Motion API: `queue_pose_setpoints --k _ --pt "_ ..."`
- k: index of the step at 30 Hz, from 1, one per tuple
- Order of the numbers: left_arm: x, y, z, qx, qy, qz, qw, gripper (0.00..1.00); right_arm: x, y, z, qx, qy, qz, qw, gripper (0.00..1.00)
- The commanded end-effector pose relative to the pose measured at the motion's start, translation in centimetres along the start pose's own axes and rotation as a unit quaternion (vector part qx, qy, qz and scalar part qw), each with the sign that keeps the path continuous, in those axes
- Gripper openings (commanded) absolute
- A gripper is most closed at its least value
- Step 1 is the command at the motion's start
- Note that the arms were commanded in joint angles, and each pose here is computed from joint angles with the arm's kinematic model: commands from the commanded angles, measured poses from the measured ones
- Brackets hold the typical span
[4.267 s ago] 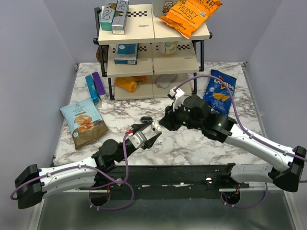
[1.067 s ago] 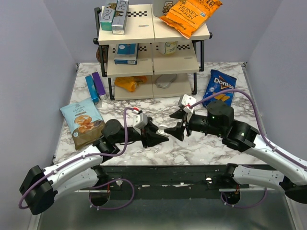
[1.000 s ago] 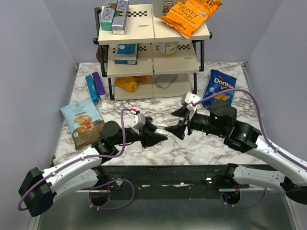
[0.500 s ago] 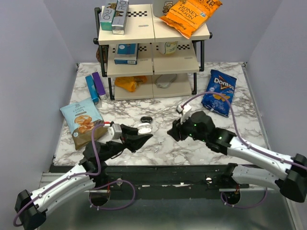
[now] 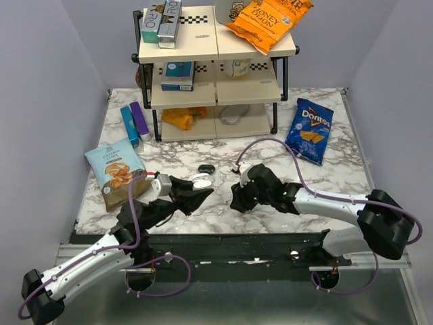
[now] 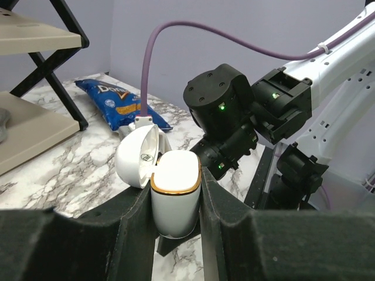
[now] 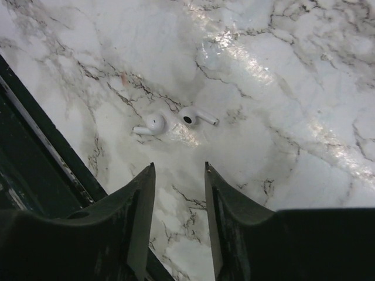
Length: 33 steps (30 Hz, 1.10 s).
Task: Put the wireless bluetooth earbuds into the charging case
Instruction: Pick up the earbud from the center of the board.
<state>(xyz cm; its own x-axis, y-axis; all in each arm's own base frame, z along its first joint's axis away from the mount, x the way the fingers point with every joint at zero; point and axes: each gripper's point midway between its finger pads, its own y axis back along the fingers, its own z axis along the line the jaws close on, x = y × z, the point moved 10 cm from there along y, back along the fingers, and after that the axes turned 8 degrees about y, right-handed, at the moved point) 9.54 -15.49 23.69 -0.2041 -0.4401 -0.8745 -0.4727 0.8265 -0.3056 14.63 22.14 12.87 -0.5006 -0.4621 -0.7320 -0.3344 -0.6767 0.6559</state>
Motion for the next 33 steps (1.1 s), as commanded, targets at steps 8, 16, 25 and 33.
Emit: queue_pose_setpoints --k 8,16,25,33 --pt "-0.7 1.3 1.0 -0.085 0.001 -0.059 0.995 0.0 -1.6 -2.3 1.8 -0.014 -0.177 -0.024 0.984 0.5" --pt "-0.9 1.9 1.3 -0.113 0.001 -0.072 0.991 0.0 -2.7 -4.2 2.8 0.041 -0.173 0.024 0.984 0.53" --pt "-1.0 1.8 1.2 -0.111 0.001 -0.066 0.992 0.0 -1.1 -5.0 2.8 0.091 -0.138 0.073 0.984 0.57" --pt "-0.7 1.8 1.3 -0.114 0.004 -0.061 0.992 0.0 -0.3 -5.4 3.1 0.09 -0.133 0.092 0.983 0.57"
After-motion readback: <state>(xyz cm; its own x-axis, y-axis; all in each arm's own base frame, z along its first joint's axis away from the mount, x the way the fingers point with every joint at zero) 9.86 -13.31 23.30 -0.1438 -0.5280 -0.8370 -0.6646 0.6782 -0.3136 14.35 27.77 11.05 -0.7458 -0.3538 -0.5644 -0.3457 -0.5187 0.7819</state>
